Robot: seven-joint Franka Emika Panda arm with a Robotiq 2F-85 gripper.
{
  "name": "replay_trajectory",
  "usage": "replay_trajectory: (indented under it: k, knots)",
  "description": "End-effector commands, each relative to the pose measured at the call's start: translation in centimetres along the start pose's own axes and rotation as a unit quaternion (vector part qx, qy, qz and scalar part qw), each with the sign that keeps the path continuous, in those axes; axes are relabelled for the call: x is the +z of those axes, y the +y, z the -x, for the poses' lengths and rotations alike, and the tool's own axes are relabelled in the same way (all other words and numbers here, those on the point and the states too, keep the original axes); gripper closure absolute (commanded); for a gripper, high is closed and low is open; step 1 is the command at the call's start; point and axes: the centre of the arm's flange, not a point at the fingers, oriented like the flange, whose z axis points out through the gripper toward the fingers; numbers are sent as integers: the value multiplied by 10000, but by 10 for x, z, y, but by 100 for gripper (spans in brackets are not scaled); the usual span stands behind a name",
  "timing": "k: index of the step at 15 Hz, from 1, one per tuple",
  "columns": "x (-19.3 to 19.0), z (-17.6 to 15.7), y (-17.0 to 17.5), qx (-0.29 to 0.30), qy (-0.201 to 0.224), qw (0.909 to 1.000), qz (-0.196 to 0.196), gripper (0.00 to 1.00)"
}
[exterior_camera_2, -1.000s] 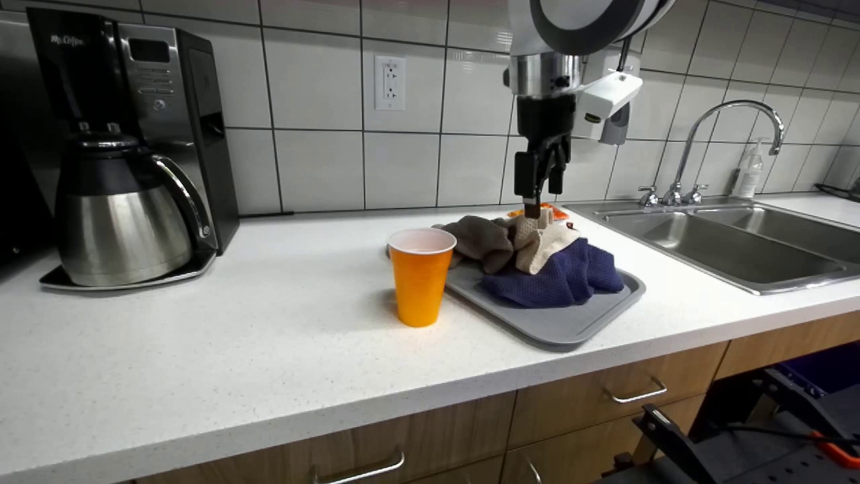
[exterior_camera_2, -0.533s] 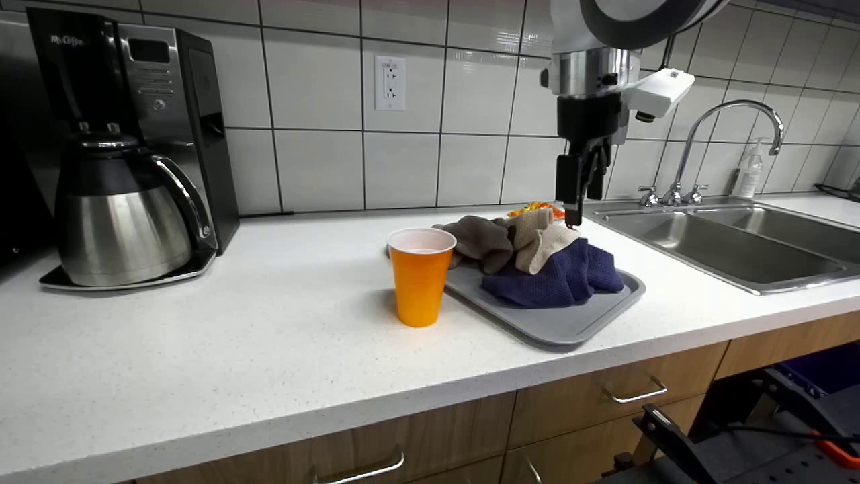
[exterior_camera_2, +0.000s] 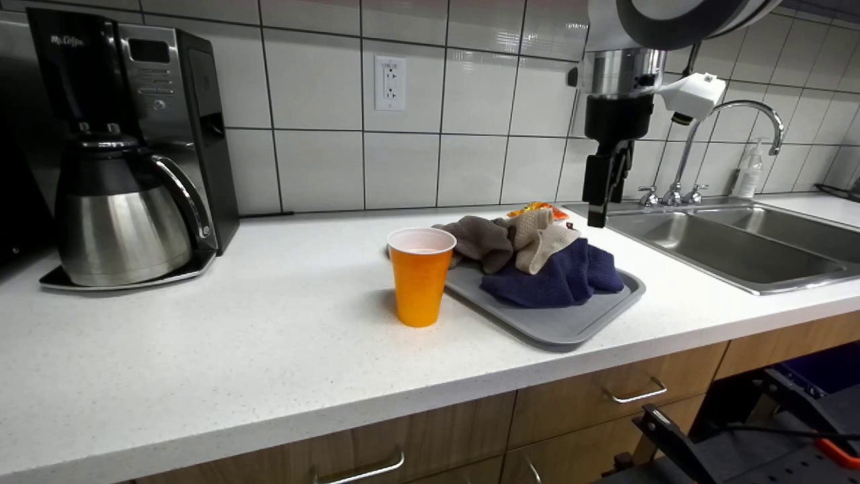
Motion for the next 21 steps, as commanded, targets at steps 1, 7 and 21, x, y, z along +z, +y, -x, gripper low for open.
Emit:
replay_trajectory:
  k: [1,7,21]
  knots:
    - [-3,19,12,52,481,9987,-143,0]
    - [-1,16,25,108,947,9947,-391,0]
    - [3,13,27,211,890,9945,-504,0]
